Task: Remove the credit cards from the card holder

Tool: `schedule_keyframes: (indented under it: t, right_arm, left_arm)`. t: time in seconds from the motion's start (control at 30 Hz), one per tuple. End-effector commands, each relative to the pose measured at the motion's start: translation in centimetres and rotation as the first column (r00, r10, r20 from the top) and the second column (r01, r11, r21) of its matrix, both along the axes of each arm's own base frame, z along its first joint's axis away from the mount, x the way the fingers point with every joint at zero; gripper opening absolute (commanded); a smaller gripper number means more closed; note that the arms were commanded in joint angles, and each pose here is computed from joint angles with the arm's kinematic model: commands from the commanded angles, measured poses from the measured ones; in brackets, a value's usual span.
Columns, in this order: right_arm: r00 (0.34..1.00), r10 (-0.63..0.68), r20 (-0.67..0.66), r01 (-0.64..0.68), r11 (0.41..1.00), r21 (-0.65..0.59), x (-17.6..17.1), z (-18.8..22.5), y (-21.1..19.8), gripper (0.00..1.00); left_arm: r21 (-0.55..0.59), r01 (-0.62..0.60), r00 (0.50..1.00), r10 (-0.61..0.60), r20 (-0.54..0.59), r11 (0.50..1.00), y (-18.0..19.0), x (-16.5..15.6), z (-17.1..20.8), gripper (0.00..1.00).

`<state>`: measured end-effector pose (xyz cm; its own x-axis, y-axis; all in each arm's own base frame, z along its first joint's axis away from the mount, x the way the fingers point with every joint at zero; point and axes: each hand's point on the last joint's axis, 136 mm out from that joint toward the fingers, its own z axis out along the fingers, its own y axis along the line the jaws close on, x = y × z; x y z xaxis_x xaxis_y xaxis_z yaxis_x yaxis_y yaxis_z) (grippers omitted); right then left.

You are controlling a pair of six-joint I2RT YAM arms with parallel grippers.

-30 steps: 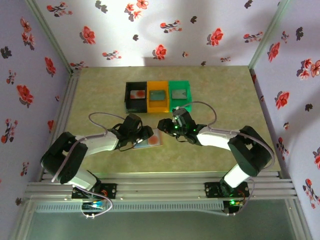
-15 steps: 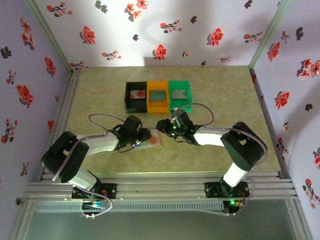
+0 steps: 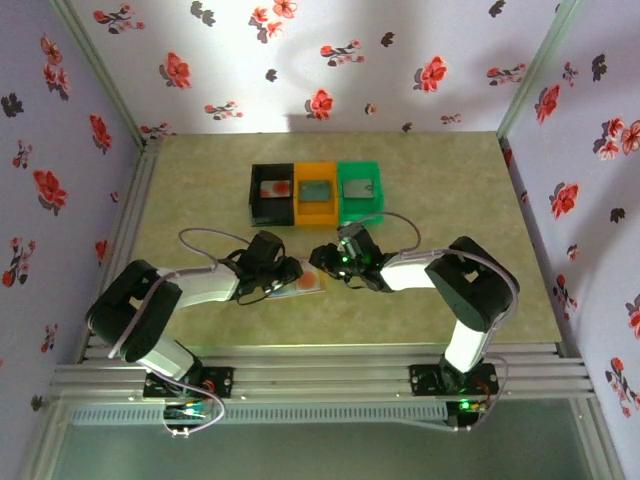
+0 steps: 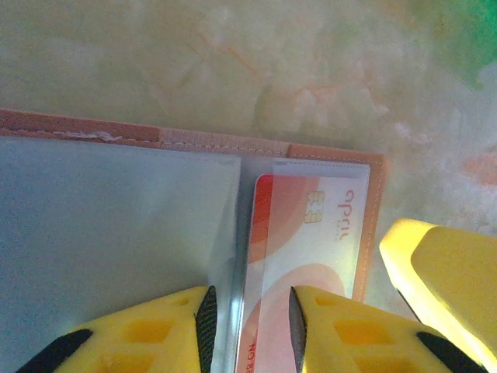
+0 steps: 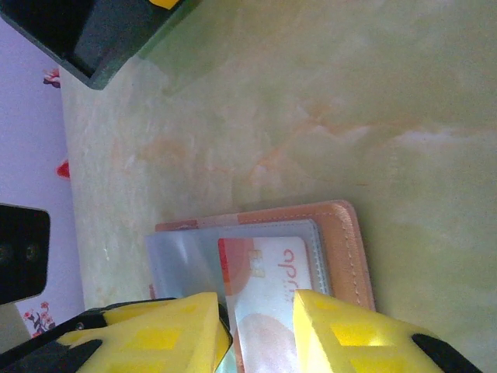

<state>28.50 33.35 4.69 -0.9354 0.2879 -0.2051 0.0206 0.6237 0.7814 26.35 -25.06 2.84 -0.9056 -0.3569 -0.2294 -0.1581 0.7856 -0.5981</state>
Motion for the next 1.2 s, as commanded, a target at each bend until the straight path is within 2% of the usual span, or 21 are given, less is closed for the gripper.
schedule_keyframes:
  t: [0.0,0.53,0.7,1.17]
  right_arm:
    - [1.000,0.007,-0.013,-0.007,1.000,0.014,-0.4,-0.4,0.4,0.30]
    - [0.999,-0.012,-0.051,0.012,1.000,-0.003,-1.1,-2.3,-0.4,0.28]
    - [0.998,-0.015,-0.055,0.015,1.000,-0.003,-1.2,-2.5,-0.5,0.27]
    - [0.998,-0.018,-0.058,0.018,1.000,-0.003,-1.3,-2.7,-0.5,0.26]
  left_arm:
    - [0.054,-0.016,0.999,0.019,-0.051,0.998,1.0,-0.6,-2.2,0.33]
    - [0.045,-0.023,0.999,0.025,-0.047,0.999,0.9,-0.4,-2.1,0.29]
    - [0.075,-0.033,0.997,0.038,-0.070,0.997,1.3,-0.6,-2.1,0.34]
    - [-0.015,-0.080,0.995,0.081,0.062,0.997,0.6,1.2,4.6,0.38]
